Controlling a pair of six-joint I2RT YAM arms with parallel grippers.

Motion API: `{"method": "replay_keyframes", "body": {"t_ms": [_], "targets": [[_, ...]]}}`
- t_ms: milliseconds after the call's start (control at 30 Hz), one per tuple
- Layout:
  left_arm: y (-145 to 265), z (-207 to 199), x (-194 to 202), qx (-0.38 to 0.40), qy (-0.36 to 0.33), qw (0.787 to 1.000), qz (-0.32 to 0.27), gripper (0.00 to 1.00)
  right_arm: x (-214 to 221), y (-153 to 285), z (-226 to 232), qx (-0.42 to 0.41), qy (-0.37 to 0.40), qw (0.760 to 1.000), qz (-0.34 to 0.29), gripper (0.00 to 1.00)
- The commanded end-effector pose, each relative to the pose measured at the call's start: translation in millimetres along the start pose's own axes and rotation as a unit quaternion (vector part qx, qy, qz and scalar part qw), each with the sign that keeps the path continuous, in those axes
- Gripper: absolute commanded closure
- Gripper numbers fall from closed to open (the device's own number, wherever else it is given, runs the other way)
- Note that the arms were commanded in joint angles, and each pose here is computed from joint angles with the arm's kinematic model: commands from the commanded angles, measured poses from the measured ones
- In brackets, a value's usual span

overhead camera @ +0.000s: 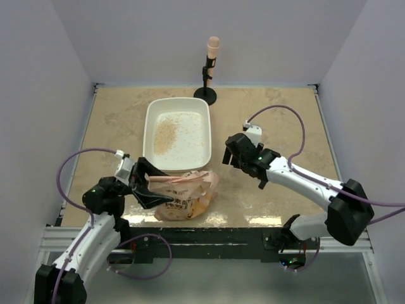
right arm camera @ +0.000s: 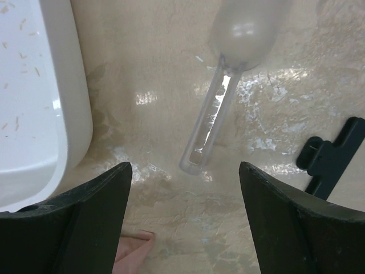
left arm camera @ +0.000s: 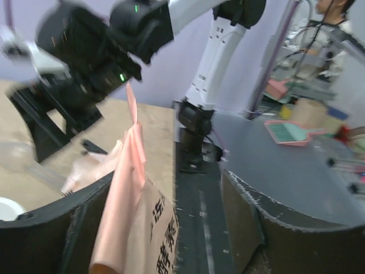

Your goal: Fill the litter box with clean litter

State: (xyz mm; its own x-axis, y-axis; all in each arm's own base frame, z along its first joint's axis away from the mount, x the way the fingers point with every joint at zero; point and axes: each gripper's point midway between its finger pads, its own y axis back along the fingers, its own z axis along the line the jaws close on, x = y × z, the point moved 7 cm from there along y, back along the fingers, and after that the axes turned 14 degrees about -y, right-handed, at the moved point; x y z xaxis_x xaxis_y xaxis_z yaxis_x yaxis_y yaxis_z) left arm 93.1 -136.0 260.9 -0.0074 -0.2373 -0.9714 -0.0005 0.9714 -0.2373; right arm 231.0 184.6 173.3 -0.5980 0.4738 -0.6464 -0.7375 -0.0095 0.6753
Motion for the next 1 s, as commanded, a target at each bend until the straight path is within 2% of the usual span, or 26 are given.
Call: {"method": "replay_keyframes", "body": {"t_ms": [0, 33, 67, 100, 133, 167, 200, 333, 400, 467, 500, 600, 700, 967], "targets": [[0, -8, -55, -0.023, -0.260, 0.964, -0.055, 0.24, 8, -19, 16, -0.007, -0.008, 1.000, 0.022, 0.20], [1, 3, -57, -0.060, -0.251, 0.965, -0.052, 0.20, 11, -22, 15, -0.002, -0.012, 1.000, 0.025, 0.19], [-1, 14, -75, -0.093, -0.321, 0.942, -0.044, 0.19, 14, -25, 12, 0.004, -0.013, 1.000, 0.028, 0.19], [4, 28, -62, -0.147, -0.244, 0.959, -0.003, 0.16, 17, -27, 11, 0.008, -0.016, 0.999, 0.030, 0.19], [7, 38, -69, -0.198, -0.249, 0.948, 0.000, 0.15, 19, -30, 10, 0.012, -0.019, 0.999, 0.033, 0.19], [8, 38, -83, -0.212, -0.281, 0.936, 0.007, 0.14, 22, -31, 8, 0.015, -0.019, 0.999, 0.037, 0.19], [11, 42, -79, -0.233, -0.258, 0.937, 0.027, 0.13, 23, -32, 7, 0.017, -0.022, 0.999, 0.036, 0.19], [15, 47, -98, -0.292, -0.257, 0.921, 0.035, 0.09, 31, -39, 2, 0.034, -0.018, 0.998, 0.043, 0.18], [15, 48, -105, -0.310, -0.242, 0.918, 0.045, 0.00, 35, -43, 0, 0.040, -0.019, 0.998, 0.046, 0.18], [16, 49, -115, -0.332, -0.233, 0.913, 0.046, 0.00, 40, -49, 0, 0.048, -0.019, 0.997, 0.053, 0.19], [19, 52, -108, -0.343, -0.208, 0.914, 0.065, 0.00, 41, -51, -1, 0.054, -0.019, 0.997, 0.055, 0.18], [23, 55, -110, -0.375, -0.189, 0.905, 0.067, 0.00, 46, -57, -4, 0.065, -0.022, 0.996, 0.058, 0.19], [24, 57, -107, -0.378, -0.178, 0.905, 0.077, 0.00, 48, -62, -8, 0.076, -0.028, 0.995, 0.055, 0.20], [27, 57, -103, -0.385, -0.182, 0.901, 0.082, 0.00, 47, -74, -18, 0.085, -0.047, 0.994, 0.051, 0.32]]}}
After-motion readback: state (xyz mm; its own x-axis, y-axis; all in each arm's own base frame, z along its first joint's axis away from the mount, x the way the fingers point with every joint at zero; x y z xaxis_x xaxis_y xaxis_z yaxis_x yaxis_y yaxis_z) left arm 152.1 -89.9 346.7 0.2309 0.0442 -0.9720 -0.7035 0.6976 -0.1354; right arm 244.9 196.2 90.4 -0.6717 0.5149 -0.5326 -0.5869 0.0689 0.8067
